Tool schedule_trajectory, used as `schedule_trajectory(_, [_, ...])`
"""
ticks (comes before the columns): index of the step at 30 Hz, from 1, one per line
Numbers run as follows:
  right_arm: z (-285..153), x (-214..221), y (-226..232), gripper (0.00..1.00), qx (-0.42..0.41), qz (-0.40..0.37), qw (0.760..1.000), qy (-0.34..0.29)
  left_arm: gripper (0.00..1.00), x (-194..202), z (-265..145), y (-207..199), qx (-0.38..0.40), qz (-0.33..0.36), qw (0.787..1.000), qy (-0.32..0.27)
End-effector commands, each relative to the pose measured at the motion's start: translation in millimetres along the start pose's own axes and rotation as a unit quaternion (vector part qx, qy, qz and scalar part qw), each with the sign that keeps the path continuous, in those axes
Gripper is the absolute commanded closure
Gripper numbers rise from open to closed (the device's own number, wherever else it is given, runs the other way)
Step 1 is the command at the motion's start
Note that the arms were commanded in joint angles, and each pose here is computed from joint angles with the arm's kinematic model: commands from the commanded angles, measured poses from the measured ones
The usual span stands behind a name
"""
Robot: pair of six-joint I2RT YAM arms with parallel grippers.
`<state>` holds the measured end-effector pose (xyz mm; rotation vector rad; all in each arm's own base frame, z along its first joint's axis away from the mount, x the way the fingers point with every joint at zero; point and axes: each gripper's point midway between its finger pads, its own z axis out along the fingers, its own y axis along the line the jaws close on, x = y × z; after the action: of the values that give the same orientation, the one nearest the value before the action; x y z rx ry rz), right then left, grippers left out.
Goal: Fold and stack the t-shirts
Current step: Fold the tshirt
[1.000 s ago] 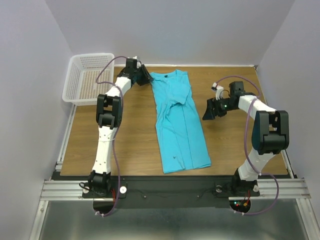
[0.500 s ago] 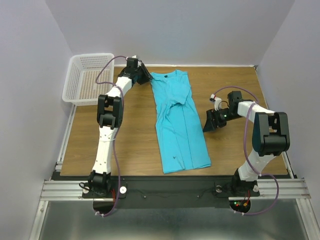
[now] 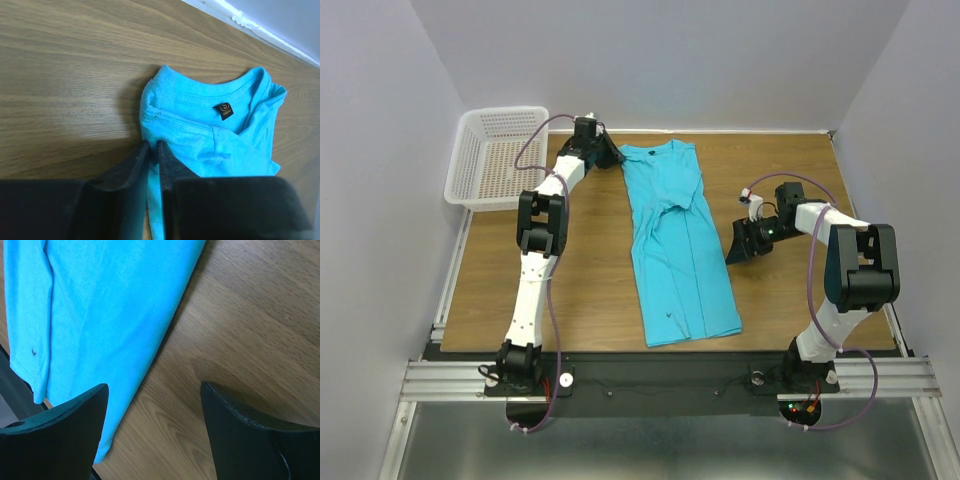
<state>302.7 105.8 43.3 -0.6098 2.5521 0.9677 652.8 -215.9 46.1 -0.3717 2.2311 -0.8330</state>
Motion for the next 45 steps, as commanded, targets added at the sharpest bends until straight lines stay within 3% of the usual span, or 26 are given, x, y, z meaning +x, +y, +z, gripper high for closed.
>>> schedule_trajectory(1, [-4,-7,8,0.20,-0.005,-0.014,1.000,-0.010,0.82,-29,-12,-27,0.036,0.029,0.998,-0.029])
schedule_trajectory(5, [-4,-5,8,0.21,-0.004,-0.014,1.000,-0.008,1.00,-51,-24,-27,0.018,0.048,0.997,-0.062])
schedule_trajectory(9, [-3,-3,7,0.21,-0.002,-0.014,1.000,-0.005,1.00,-73,-34,-28,0.007,0.063,0.994,-0.091])
schedule_trajectory(21, [-3,-2,5,0.23,0.001,-0.015,1.000,-0.003,0.98,-87,-34,-15,0.006,0.058,0.993,-0.103])
schedule_trajectory(24, [-3,0,3,0.23,0.005,-0.017,1.000,0.000,0.94,-92,-35,-8,0.001,0.059,0.993,-0.106])
schedule_trajectory(26, [-2,0,3,0.23,0.007,-0.019,1.000,0.001,0.85,-92,-35,-1,-0.007,0.056,0.993,-0.104])
schedule_trajectory(28, [0,0,8,0.23,0.004,-0.035,0.999,0.004,0.75,-96,-38,0,-0.011,0.058,0.992,-0.108])
schedule_trajectory(31, [-2,-2,7,0.22,0.014,-0.051,0.999,0.003,0.50,-111,-51,-13,-0.003,0.071,0.990,-0.125])
schedule_trajectory(33, [-6,-6,6,0.22,0.023,-0.075,0.997,-0.002,0.38,-121,-62,-23,-0.002,0.086,0.987,-0.138])
schedule_trajectory(41, [-40,-45,-1,0.11,0.091,-0.206,0.974,-0.034,0.29,-163,-166,-96,0.014,0.169,0.964,-0.204])
schedule_trajectory(44, [-60,-65,10,0.01,0.106,-0.282,0.951,-0.062,0.26,-160,-225,-116,0.005,0.203,0.948,-0.246])
schedule_trajectory(45, [-71,-76,18,0.00,0.115,-0.331,0.933,-0.082,0.22,-170,-248,-130,0.022,0.212,0.933,-0.289])
